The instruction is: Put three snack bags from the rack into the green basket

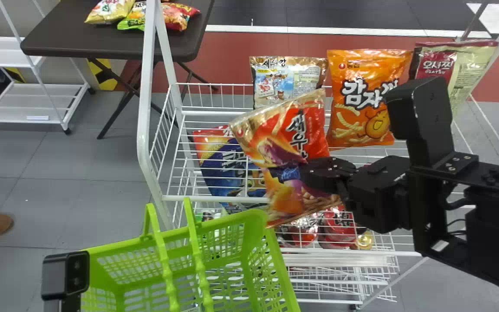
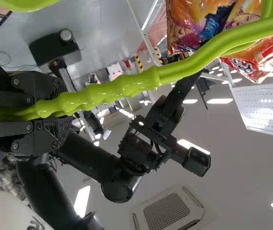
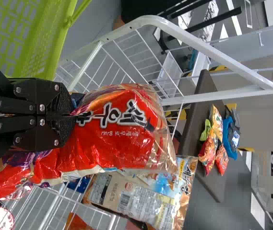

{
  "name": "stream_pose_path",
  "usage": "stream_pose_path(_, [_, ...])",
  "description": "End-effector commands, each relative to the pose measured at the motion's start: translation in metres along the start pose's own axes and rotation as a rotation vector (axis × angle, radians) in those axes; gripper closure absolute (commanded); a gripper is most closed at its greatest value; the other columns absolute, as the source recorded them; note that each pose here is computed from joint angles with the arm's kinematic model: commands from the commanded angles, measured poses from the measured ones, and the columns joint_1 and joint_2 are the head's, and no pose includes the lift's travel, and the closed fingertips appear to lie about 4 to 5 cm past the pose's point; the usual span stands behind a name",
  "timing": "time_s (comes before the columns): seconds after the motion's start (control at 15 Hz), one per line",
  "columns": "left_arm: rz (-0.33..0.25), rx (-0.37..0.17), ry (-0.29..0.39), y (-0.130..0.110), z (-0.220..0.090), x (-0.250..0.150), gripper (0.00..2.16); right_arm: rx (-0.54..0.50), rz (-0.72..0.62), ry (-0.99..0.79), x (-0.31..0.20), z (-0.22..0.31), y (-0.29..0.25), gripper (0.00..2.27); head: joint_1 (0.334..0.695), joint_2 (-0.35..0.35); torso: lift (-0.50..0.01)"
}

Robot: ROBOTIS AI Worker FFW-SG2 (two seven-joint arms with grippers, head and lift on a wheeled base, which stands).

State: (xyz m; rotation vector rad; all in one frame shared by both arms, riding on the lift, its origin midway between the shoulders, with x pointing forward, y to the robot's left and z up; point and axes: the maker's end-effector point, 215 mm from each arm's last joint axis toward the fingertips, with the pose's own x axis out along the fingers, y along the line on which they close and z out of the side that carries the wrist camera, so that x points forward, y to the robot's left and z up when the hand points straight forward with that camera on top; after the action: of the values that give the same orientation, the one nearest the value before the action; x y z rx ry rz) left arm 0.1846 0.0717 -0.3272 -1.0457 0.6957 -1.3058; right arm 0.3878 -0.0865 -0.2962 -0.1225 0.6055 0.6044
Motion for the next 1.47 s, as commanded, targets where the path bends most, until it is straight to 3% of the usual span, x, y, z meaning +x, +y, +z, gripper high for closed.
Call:
stream_pose_path(0.0, [0.001,-0.003,0.001,0.002,0.001,0.002,2.15,-0.01,-0.001,0.006,-0.007,0.001,0.003,2.25,0.695,-0.025,0.0])
stream_pose_path(0.33, [-0.008,0.003,0.007,0.004,0.005,0.008,2.15,-0.009,0.145,0.076,-0.007,-0.024,0.061,2.25,0.695,-0.019,0.0])
stream_pose_path(0.6, [-0.017,0.001,0.004,0.002,0.006,0.009,2.15,-0.02,0.224,0.098,-0.002,-0.034,0.104,2.25,0.695,0.077,0.0])
stream_pose_path(0.87, [-0.018,-0.001,0.001,0.002,0.006,0.008,2.15,-0.003,0.218,0.171,-0.002,-0.072,0.118,2.23,0.695,0.133,0.0])
stream_pose_path(0.93, [-0.019,0.002,0.0,0.001,0.006,0.008,2.15,0.002,0.22,0.188,-0.003,-0.081,0.121,1.98,0.695,0.142,0.0])
stream_pose_path(1.0, [-0.019,0.002,0.0,0.001,0.007,0.008,2.15,0.006,0.225,0.205,-0.004,-0.089,0.125,1.28,0.695,0.145,0.0])
stream_pose_path(1.07, [-0.019,-0.001,0.0,0.001,0.006,0.008,2.15,0.008,0.225,0.211,-0.004,-0.092,0.125,0.16,0.695,0.146,0.0])
stream_pose_path(1.13, [-0.016,0.003,0.001,0.002,0.007,0.008,2.15,0.009,0.226,0.212,-0.005,-0.093,0.126,0.0,0.695,0.147,0.0])
stream_pose_path(1.4, [-0.018,-0.001,-0.001,0.001,0.006,0.008,2.15,0.017,0.222,0.202,-0.006,-0.089,0.121,0.06,0.695,0.151,0.0])
